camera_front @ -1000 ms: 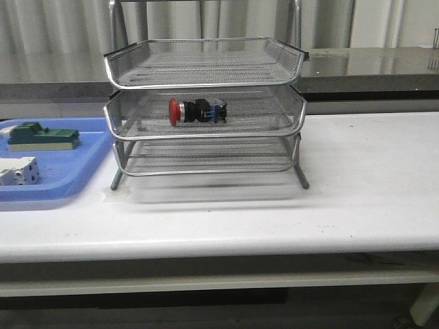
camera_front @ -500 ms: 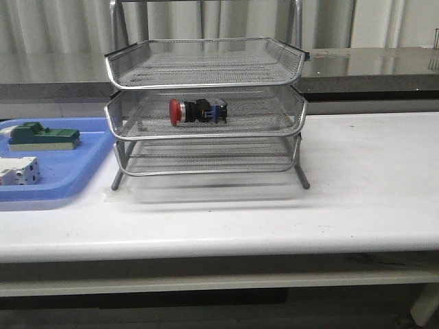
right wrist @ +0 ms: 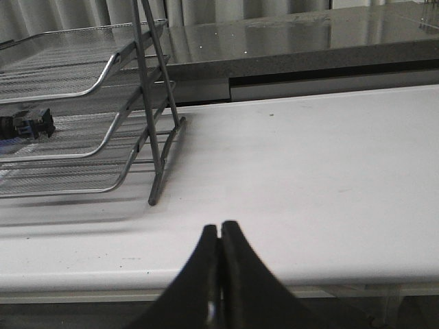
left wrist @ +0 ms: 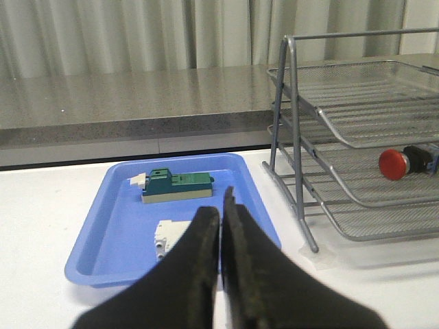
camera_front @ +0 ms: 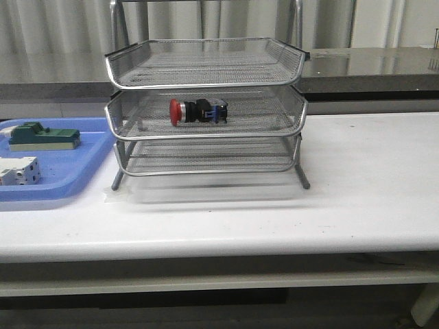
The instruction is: Place button on rack with both arms
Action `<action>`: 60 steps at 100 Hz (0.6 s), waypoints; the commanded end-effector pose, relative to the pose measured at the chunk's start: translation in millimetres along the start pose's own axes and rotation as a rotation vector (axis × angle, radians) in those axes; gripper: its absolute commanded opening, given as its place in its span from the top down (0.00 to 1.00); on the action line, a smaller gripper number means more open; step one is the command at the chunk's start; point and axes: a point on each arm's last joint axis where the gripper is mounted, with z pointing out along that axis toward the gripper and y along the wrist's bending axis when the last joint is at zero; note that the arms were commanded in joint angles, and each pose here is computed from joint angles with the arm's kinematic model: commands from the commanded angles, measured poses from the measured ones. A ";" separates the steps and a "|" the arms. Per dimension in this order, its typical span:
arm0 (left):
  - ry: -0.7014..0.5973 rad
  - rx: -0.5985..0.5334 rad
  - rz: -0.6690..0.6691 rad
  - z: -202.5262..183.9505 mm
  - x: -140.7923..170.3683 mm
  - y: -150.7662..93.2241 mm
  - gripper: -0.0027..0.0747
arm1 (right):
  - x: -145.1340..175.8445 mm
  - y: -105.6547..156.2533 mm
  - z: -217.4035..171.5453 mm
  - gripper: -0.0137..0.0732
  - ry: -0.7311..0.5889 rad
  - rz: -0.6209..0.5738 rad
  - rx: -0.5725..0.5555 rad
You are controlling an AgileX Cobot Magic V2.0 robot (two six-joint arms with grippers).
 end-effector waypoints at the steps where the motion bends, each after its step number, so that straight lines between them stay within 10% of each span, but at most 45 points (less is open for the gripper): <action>1: -0.106 -0.018 -0.017 -3.1 -5.2 0.9 0.96 | -14.6 1.7 -3.1 0.91 -0.123 -0.022 -0.010; 60: -0.191 -0.098 -0.027 -10.7 27.3 4.0 0.96 | -14.6 1.7 -3.1 0.91 -0.123 -0.022 -0.010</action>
